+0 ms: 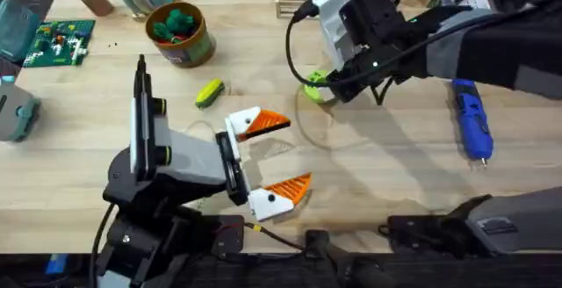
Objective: Pick up the gripper from the table and insert it into the empty holder that is missing its gripper. Then pick up a screw, insert it into the mounting hole, and use the screwdriver to tighten it. Finally, clean up the table by picking up the vegetable and placing it into the bucket.
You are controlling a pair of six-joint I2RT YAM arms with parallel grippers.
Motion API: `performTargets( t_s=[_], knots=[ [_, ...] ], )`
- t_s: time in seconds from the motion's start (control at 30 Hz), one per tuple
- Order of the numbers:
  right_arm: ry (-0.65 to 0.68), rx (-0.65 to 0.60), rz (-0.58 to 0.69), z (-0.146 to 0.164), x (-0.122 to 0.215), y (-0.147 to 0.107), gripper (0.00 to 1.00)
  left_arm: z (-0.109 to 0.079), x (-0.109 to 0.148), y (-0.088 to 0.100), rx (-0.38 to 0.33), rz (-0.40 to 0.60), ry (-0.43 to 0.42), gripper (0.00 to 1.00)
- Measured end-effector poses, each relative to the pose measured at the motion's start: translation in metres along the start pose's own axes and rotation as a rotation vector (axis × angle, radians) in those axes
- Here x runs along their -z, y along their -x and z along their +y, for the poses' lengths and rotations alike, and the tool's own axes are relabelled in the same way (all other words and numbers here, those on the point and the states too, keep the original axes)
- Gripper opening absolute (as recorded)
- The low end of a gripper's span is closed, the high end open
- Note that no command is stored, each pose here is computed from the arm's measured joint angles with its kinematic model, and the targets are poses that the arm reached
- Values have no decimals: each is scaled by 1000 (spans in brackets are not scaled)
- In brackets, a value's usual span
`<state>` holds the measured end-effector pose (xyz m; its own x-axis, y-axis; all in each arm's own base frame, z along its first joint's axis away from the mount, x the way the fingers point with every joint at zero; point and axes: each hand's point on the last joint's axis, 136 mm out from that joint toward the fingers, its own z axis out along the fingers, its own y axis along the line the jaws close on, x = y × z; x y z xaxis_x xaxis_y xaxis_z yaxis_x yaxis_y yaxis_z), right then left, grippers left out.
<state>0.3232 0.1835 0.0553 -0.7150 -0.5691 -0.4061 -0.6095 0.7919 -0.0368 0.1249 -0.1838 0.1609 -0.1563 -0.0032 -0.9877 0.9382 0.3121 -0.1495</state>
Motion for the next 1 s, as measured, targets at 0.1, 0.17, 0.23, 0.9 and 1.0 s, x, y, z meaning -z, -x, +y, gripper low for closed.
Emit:
performTargets(
  t_s=[0.1, 0.17, 0.23, 0.9, 1.0],
  knots=[
    [-3, 3, -2, -1, -2, 2, 237, 0, 0, 0, 0, 0, 0, 993],
    [-3, 3, -2, -1, -2, 3, 220, 0, 0, 0, 0, 0, 0, 993],
    [-4, 3, -3, -1, -2, 3, 206, 0, 0, 0, 0, 0, 0, 993],
    [-20, 4, -5, -4, -2, 5, 6, 0, 0, 0, 0, 0, 0, 993],
    [-32, 4, 4, -6, 0, 3, 6, 0, 0, 0, 0, 0, 0, 993]
  ],
)
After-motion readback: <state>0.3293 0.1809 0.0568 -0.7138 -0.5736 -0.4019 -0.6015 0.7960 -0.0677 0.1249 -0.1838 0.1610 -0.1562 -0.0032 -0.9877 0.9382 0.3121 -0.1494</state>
